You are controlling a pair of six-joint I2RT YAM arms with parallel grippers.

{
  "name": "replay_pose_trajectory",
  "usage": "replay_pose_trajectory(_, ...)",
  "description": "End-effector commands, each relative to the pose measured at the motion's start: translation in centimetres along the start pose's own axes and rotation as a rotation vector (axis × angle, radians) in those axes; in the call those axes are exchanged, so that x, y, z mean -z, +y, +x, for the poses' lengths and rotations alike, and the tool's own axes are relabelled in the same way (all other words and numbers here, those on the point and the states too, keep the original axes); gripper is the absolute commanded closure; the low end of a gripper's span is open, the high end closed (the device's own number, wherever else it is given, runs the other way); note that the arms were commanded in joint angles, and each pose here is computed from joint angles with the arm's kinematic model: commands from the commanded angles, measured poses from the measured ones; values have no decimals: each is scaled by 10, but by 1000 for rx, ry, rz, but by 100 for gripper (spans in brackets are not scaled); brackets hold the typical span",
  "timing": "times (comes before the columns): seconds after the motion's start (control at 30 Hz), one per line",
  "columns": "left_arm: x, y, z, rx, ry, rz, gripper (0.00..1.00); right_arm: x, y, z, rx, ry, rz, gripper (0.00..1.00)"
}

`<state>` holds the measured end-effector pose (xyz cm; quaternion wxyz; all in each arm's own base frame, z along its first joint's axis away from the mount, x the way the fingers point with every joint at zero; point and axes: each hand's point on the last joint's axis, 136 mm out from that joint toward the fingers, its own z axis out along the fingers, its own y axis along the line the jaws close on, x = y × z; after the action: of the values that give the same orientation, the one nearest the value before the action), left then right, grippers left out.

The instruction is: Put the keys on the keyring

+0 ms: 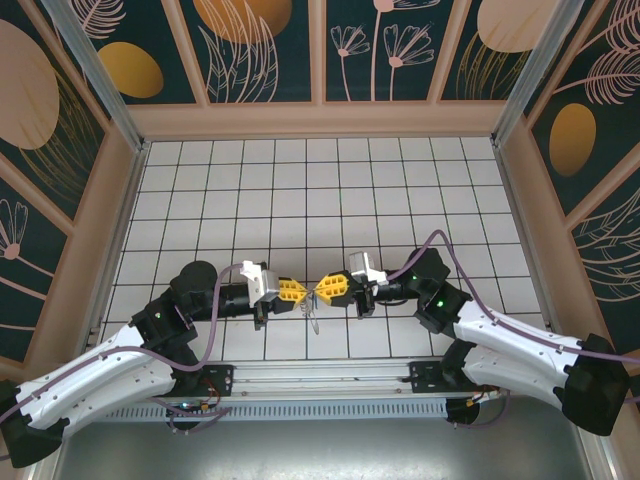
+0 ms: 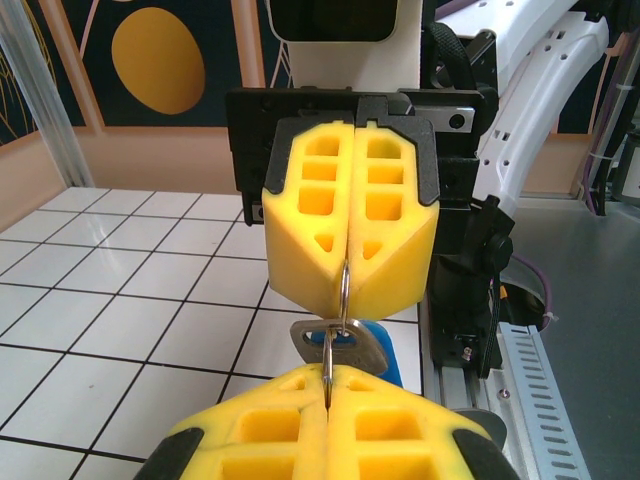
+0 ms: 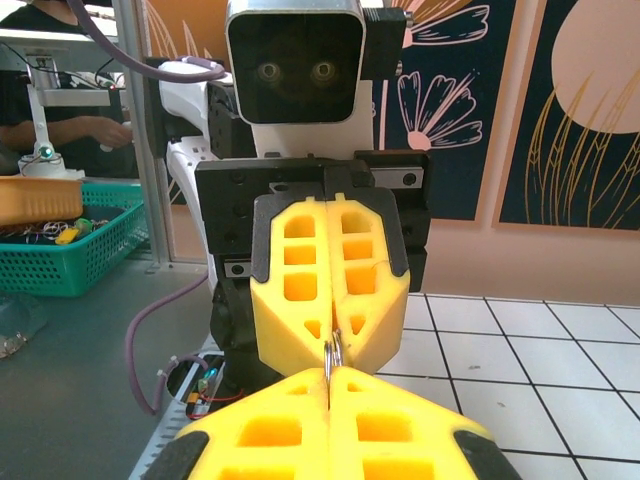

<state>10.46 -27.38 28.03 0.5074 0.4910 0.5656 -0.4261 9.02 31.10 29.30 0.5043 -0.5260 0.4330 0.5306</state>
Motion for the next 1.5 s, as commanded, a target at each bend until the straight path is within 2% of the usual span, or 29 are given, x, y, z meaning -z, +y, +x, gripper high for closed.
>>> replay_pose_trajectory(0.0, 4, -2, -25, -55, -67, 10, 100, 0, 0, -10, 16, -26, -7, 100)
replay_pose_trajectory(1.47, 3, -3, -25, -52, -67, 14, 100, 3, -5, -6, 17, -36, 22, 100)
